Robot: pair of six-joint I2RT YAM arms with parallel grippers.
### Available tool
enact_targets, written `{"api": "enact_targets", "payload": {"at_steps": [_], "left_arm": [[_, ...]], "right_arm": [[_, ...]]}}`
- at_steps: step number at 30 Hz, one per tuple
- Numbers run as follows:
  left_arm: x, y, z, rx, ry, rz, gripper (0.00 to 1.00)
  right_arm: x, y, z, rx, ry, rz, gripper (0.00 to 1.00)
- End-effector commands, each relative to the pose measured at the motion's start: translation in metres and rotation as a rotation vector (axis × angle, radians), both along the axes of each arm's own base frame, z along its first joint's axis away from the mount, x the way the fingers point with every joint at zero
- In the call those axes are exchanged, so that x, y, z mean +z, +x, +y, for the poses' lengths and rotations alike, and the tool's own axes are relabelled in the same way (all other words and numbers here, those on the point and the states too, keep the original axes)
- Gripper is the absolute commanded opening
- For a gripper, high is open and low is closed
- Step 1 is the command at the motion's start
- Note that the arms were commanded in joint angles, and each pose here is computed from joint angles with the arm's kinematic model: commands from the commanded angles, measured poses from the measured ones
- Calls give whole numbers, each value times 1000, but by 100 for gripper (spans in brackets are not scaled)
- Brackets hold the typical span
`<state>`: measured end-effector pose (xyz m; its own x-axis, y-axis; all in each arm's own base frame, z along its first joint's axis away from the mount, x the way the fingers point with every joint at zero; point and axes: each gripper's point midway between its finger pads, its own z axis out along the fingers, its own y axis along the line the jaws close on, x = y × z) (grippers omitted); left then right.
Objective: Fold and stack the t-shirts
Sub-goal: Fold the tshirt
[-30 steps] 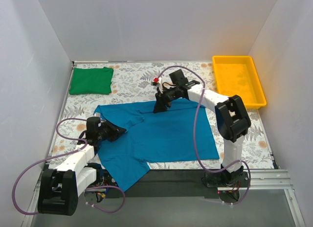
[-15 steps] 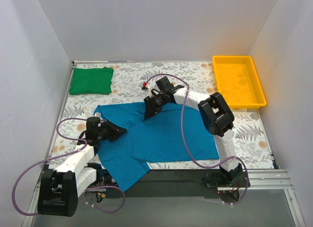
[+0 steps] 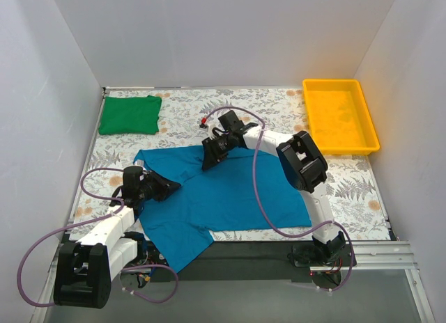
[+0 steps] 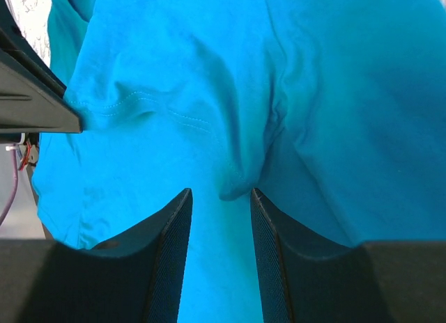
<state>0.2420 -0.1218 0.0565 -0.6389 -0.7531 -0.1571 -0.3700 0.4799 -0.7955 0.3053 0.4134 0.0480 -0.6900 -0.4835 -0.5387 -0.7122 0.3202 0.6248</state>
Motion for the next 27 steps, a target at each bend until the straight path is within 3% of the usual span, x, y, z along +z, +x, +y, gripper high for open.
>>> {"api": "enact_targets", "payload": {"at_steps": [1,19,27], "left_arm": [[11,2,-2,-5,-21,-21,11],[11,2,-3,-12,-24,-23,10],[10,1,-3,-10,-24,-18,10]], "right_arm": [[14,4,11,3,30,-35,46],[2,7,12,-35,-15,-43,41],[1,10,11,-46,-27,-54,19]]}}
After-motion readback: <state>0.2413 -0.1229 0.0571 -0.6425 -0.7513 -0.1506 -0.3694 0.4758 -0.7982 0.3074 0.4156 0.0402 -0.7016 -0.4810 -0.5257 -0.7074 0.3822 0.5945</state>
